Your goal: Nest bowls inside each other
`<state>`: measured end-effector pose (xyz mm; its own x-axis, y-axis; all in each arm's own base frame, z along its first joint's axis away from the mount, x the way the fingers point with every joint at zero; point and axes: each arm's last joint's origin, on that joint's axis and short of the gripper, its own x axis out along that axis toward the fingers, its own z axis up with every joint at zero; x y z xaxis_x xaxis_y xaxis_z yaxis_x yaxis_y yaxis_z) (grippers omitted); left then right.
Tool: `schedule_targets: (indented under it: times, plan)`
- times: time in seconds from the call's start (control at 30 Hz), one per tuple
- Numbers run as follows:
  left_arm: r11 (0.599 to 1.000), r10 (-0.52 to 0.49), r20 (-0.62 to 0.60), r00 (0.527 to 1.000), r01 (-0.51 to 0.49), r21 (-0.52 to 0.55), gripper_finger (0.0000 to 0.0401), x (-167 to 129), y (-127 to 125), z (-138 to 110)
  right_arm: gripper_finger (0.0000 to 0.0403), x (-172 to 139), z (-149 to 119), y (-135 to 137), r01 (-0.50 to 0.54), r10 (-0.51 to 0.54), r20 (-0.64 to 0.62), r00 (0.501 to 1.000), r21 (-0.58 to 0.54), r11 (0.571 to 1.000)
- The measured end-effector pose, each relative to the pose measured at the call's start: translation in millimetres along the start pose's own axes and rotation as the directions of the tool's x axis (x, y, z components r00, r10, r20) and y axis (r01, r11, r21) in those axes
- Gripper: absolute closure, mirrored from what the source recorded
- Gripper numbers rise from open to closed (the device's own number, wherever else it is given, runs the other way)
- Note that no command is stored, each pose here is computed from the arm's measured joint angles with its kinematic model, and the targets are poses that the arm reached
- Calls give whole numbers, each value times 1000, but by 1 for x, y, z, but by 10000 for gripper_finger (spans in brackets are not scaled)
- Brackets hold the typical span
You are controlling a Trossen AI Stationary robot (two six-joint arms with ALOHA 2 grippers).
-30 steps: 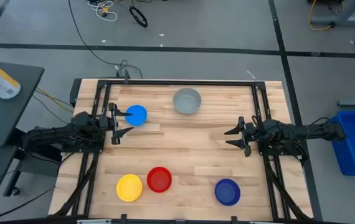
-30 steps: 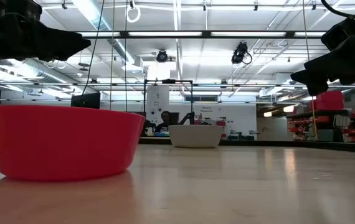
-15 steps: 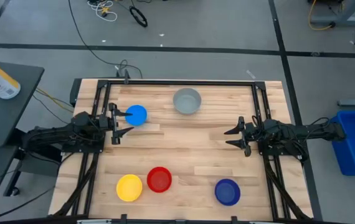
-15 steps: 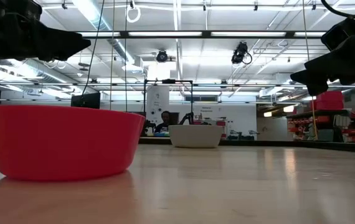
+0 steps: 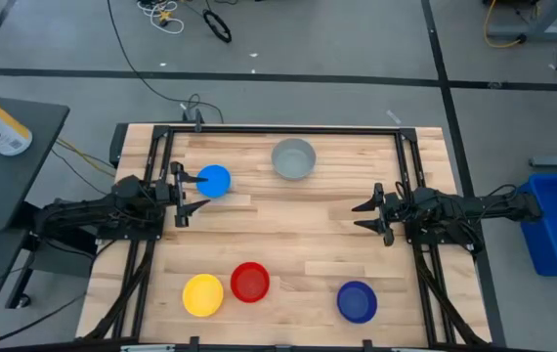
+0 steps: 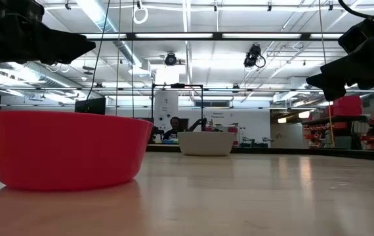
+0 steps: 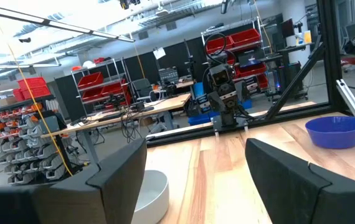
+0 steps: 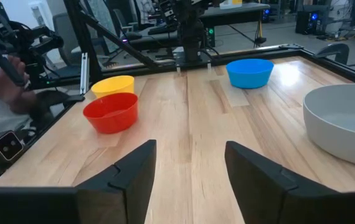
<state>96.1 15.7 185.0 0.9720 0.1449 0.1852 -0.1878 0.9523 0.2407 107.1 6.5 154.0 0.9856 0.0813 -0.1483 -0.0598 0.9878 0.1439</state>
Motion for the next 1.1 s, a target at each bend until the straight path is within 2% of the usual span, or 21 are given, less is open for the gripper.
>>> schedule_targets:
  times: [0.27,0.37,0.47,0.67,0.83,0.97,1.1]
  plan:
    - [1000,0,1,1000,0,-27,122,0,0,0,192,0,1,0,12,-12,7,1000,-4,1000]
    - [1000,0,2,1000,0,-23,122,0,0,0,193,0,4,-1,55,-54,46,997,-9,998]
    - [999,-1,2,1000,1,-33,122,0,0,0,198,0,9,-1,50,-49,98,994,-8,999]
    - [988,-4,0,1000,4,-158,122,0,0,0,203,-2,20,1,27,-31,213,977,24,999]
    - [983,-36,-27,999,30,-179,122,0,-2,-3,200,-4,27,2,13,-20,287,958,26,1000]
    - [978,1,-36,999,-8,-210,122,0,-1,-3,195,-4,27,3,-9,-2,285,959,37,999]
    - [965,-7,-33,999,-2,-261,122,0,-1,-3,196,-3,24,2,-17,1,251,968,64,998]
